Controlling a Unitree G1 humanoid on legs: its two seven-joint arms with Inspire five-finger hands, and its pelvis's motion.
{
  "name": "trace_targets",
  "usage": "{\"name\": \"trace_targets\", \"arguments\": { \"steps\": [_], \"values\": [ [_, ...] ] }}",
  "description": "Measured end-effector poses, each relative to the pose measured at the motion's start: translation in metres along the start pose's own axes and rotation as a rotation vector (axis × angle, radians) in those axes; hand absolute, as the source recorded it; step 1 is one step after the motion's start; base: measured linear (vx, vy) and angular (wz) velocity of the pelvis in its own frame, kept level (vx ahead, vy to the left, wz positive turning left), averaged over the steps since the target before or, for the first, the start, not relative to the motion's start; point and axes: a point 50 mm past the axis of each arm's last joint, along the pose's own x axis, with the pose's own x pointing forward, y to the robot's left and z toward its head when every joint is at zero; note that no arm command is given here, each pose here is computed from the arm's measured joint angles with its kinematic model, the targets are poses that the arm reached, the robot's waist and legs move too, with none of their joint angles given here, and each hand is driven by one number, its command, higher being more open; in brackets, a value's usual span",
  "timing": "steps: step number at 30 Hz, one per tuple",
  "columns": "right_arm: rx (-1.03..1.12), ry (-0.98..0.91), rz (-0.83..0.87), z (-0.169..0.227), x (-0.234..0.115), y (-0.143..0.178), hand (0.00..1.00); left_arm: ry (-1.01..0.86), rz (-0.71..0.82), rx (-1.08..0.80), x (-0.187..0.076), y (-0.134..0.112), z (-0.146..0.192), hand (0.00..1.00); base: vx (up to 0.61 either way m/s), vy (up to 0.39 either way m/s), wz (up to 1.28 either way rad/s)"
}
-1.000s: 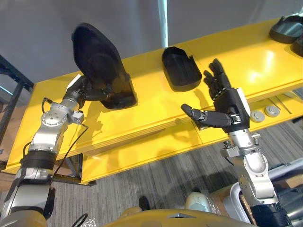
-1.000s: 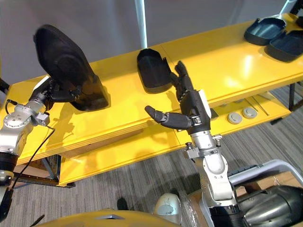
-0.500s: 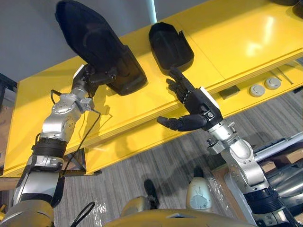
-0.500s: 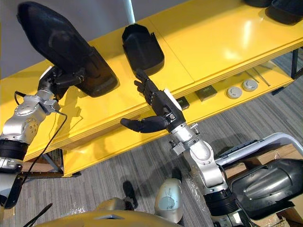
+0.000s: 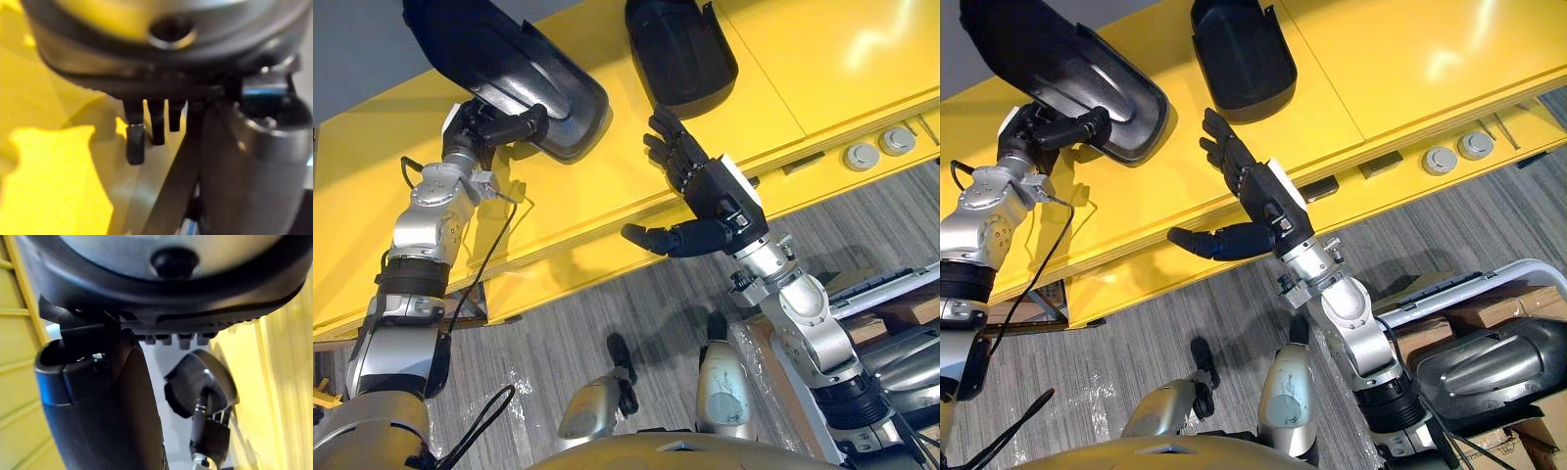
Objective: Walk over and take three plastic housings, then place them on the shelf
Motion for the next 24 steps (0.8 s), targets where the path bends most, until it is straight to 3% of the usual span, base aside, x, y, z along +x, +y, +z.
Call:
{"name": "trace_targets", "arguments": {
  "steps": [15, 24],
  "values": [
    [0.004, -0.002, -0.004, 0.000, 0.002, 0.002, 1.00, -0.029, 0.110, 0.094, 0.007, 0.007, 0.016, 1.00, 0.00, -0.003, -0.02],
    [0.022, 0.018, -0.021, -0.005, -0.004, 0.005, 1.00, 0.047, 0.055, 0.111, 0.005, 0.007, 0.002, 1.00, 0.01, -0.004, -0.02]
  ]
}}
